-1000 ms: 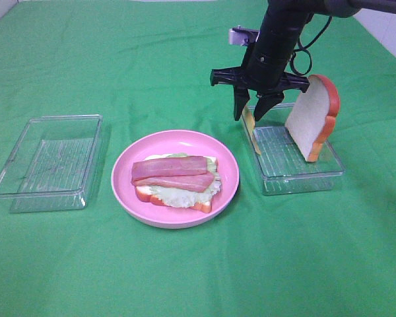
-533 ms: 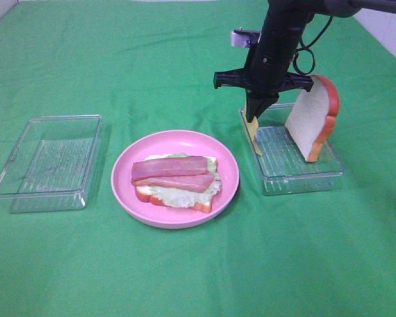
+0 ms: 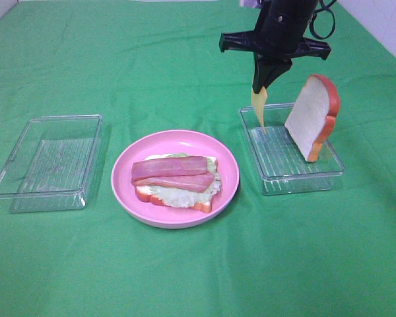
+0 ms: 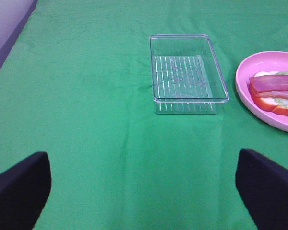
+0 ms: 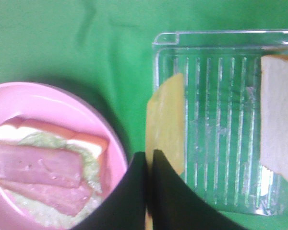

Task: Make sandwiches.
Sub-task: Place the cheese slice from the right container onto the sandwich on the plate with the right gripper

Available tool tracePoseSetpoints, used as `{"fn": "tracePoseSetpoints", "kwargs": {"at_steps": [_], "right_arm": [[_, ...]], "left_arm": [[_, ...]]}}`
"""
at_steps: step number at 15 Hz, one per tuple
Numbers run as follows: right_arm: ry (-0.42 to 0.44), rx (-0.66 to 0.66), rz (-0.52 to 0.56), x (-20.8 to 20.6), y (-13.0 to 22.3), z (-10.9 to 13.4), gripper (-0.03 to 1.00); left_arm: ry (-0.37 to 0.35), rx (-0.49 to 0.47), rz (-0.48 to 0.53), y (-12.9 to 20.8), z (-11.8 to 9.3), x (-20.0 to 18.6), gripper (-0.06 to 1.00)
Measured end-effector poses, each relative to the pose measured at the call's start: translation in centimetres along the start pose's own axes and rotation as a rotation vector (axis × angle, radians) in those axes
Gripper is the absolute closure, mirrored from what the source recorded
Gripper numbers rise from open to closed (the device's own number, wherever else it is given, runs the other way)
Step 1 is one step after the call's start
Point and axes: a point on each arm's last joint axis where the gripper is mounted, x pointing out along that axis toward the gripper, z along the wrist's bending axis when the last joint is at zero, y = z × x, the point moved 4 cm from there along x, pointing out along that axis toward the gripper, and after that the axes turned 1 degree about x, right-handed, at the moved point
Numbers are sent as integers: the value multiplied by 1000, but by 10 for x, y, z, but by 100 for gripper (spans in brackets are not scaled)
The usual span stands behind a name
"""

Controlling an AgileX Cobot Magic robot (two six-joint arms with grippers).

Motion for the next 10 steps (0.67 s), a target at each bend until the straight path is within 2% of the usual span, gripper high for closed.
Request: {"fn": "tracePoseSetpoints", "kwargs": {"at_steps": [2,3,6,7,10], "right_arm": [[-112,5,-1,-19,9,17,95],[-140,-8,2,-22,13,23,95],[-305,-103,-38,-29,34,70,95],[-404,-167,-39,-23,48,98,95],[-536,-182,-25,-7,63,120,95]], "left_arm": [[0,0,0,0,0,0,-3],[0,0,0,0,0,0,-3],[0,0,0,0,0,0,-3],[0,0,0,0,0,0,-3],[0,0,0,0,0,0,-3]]}}
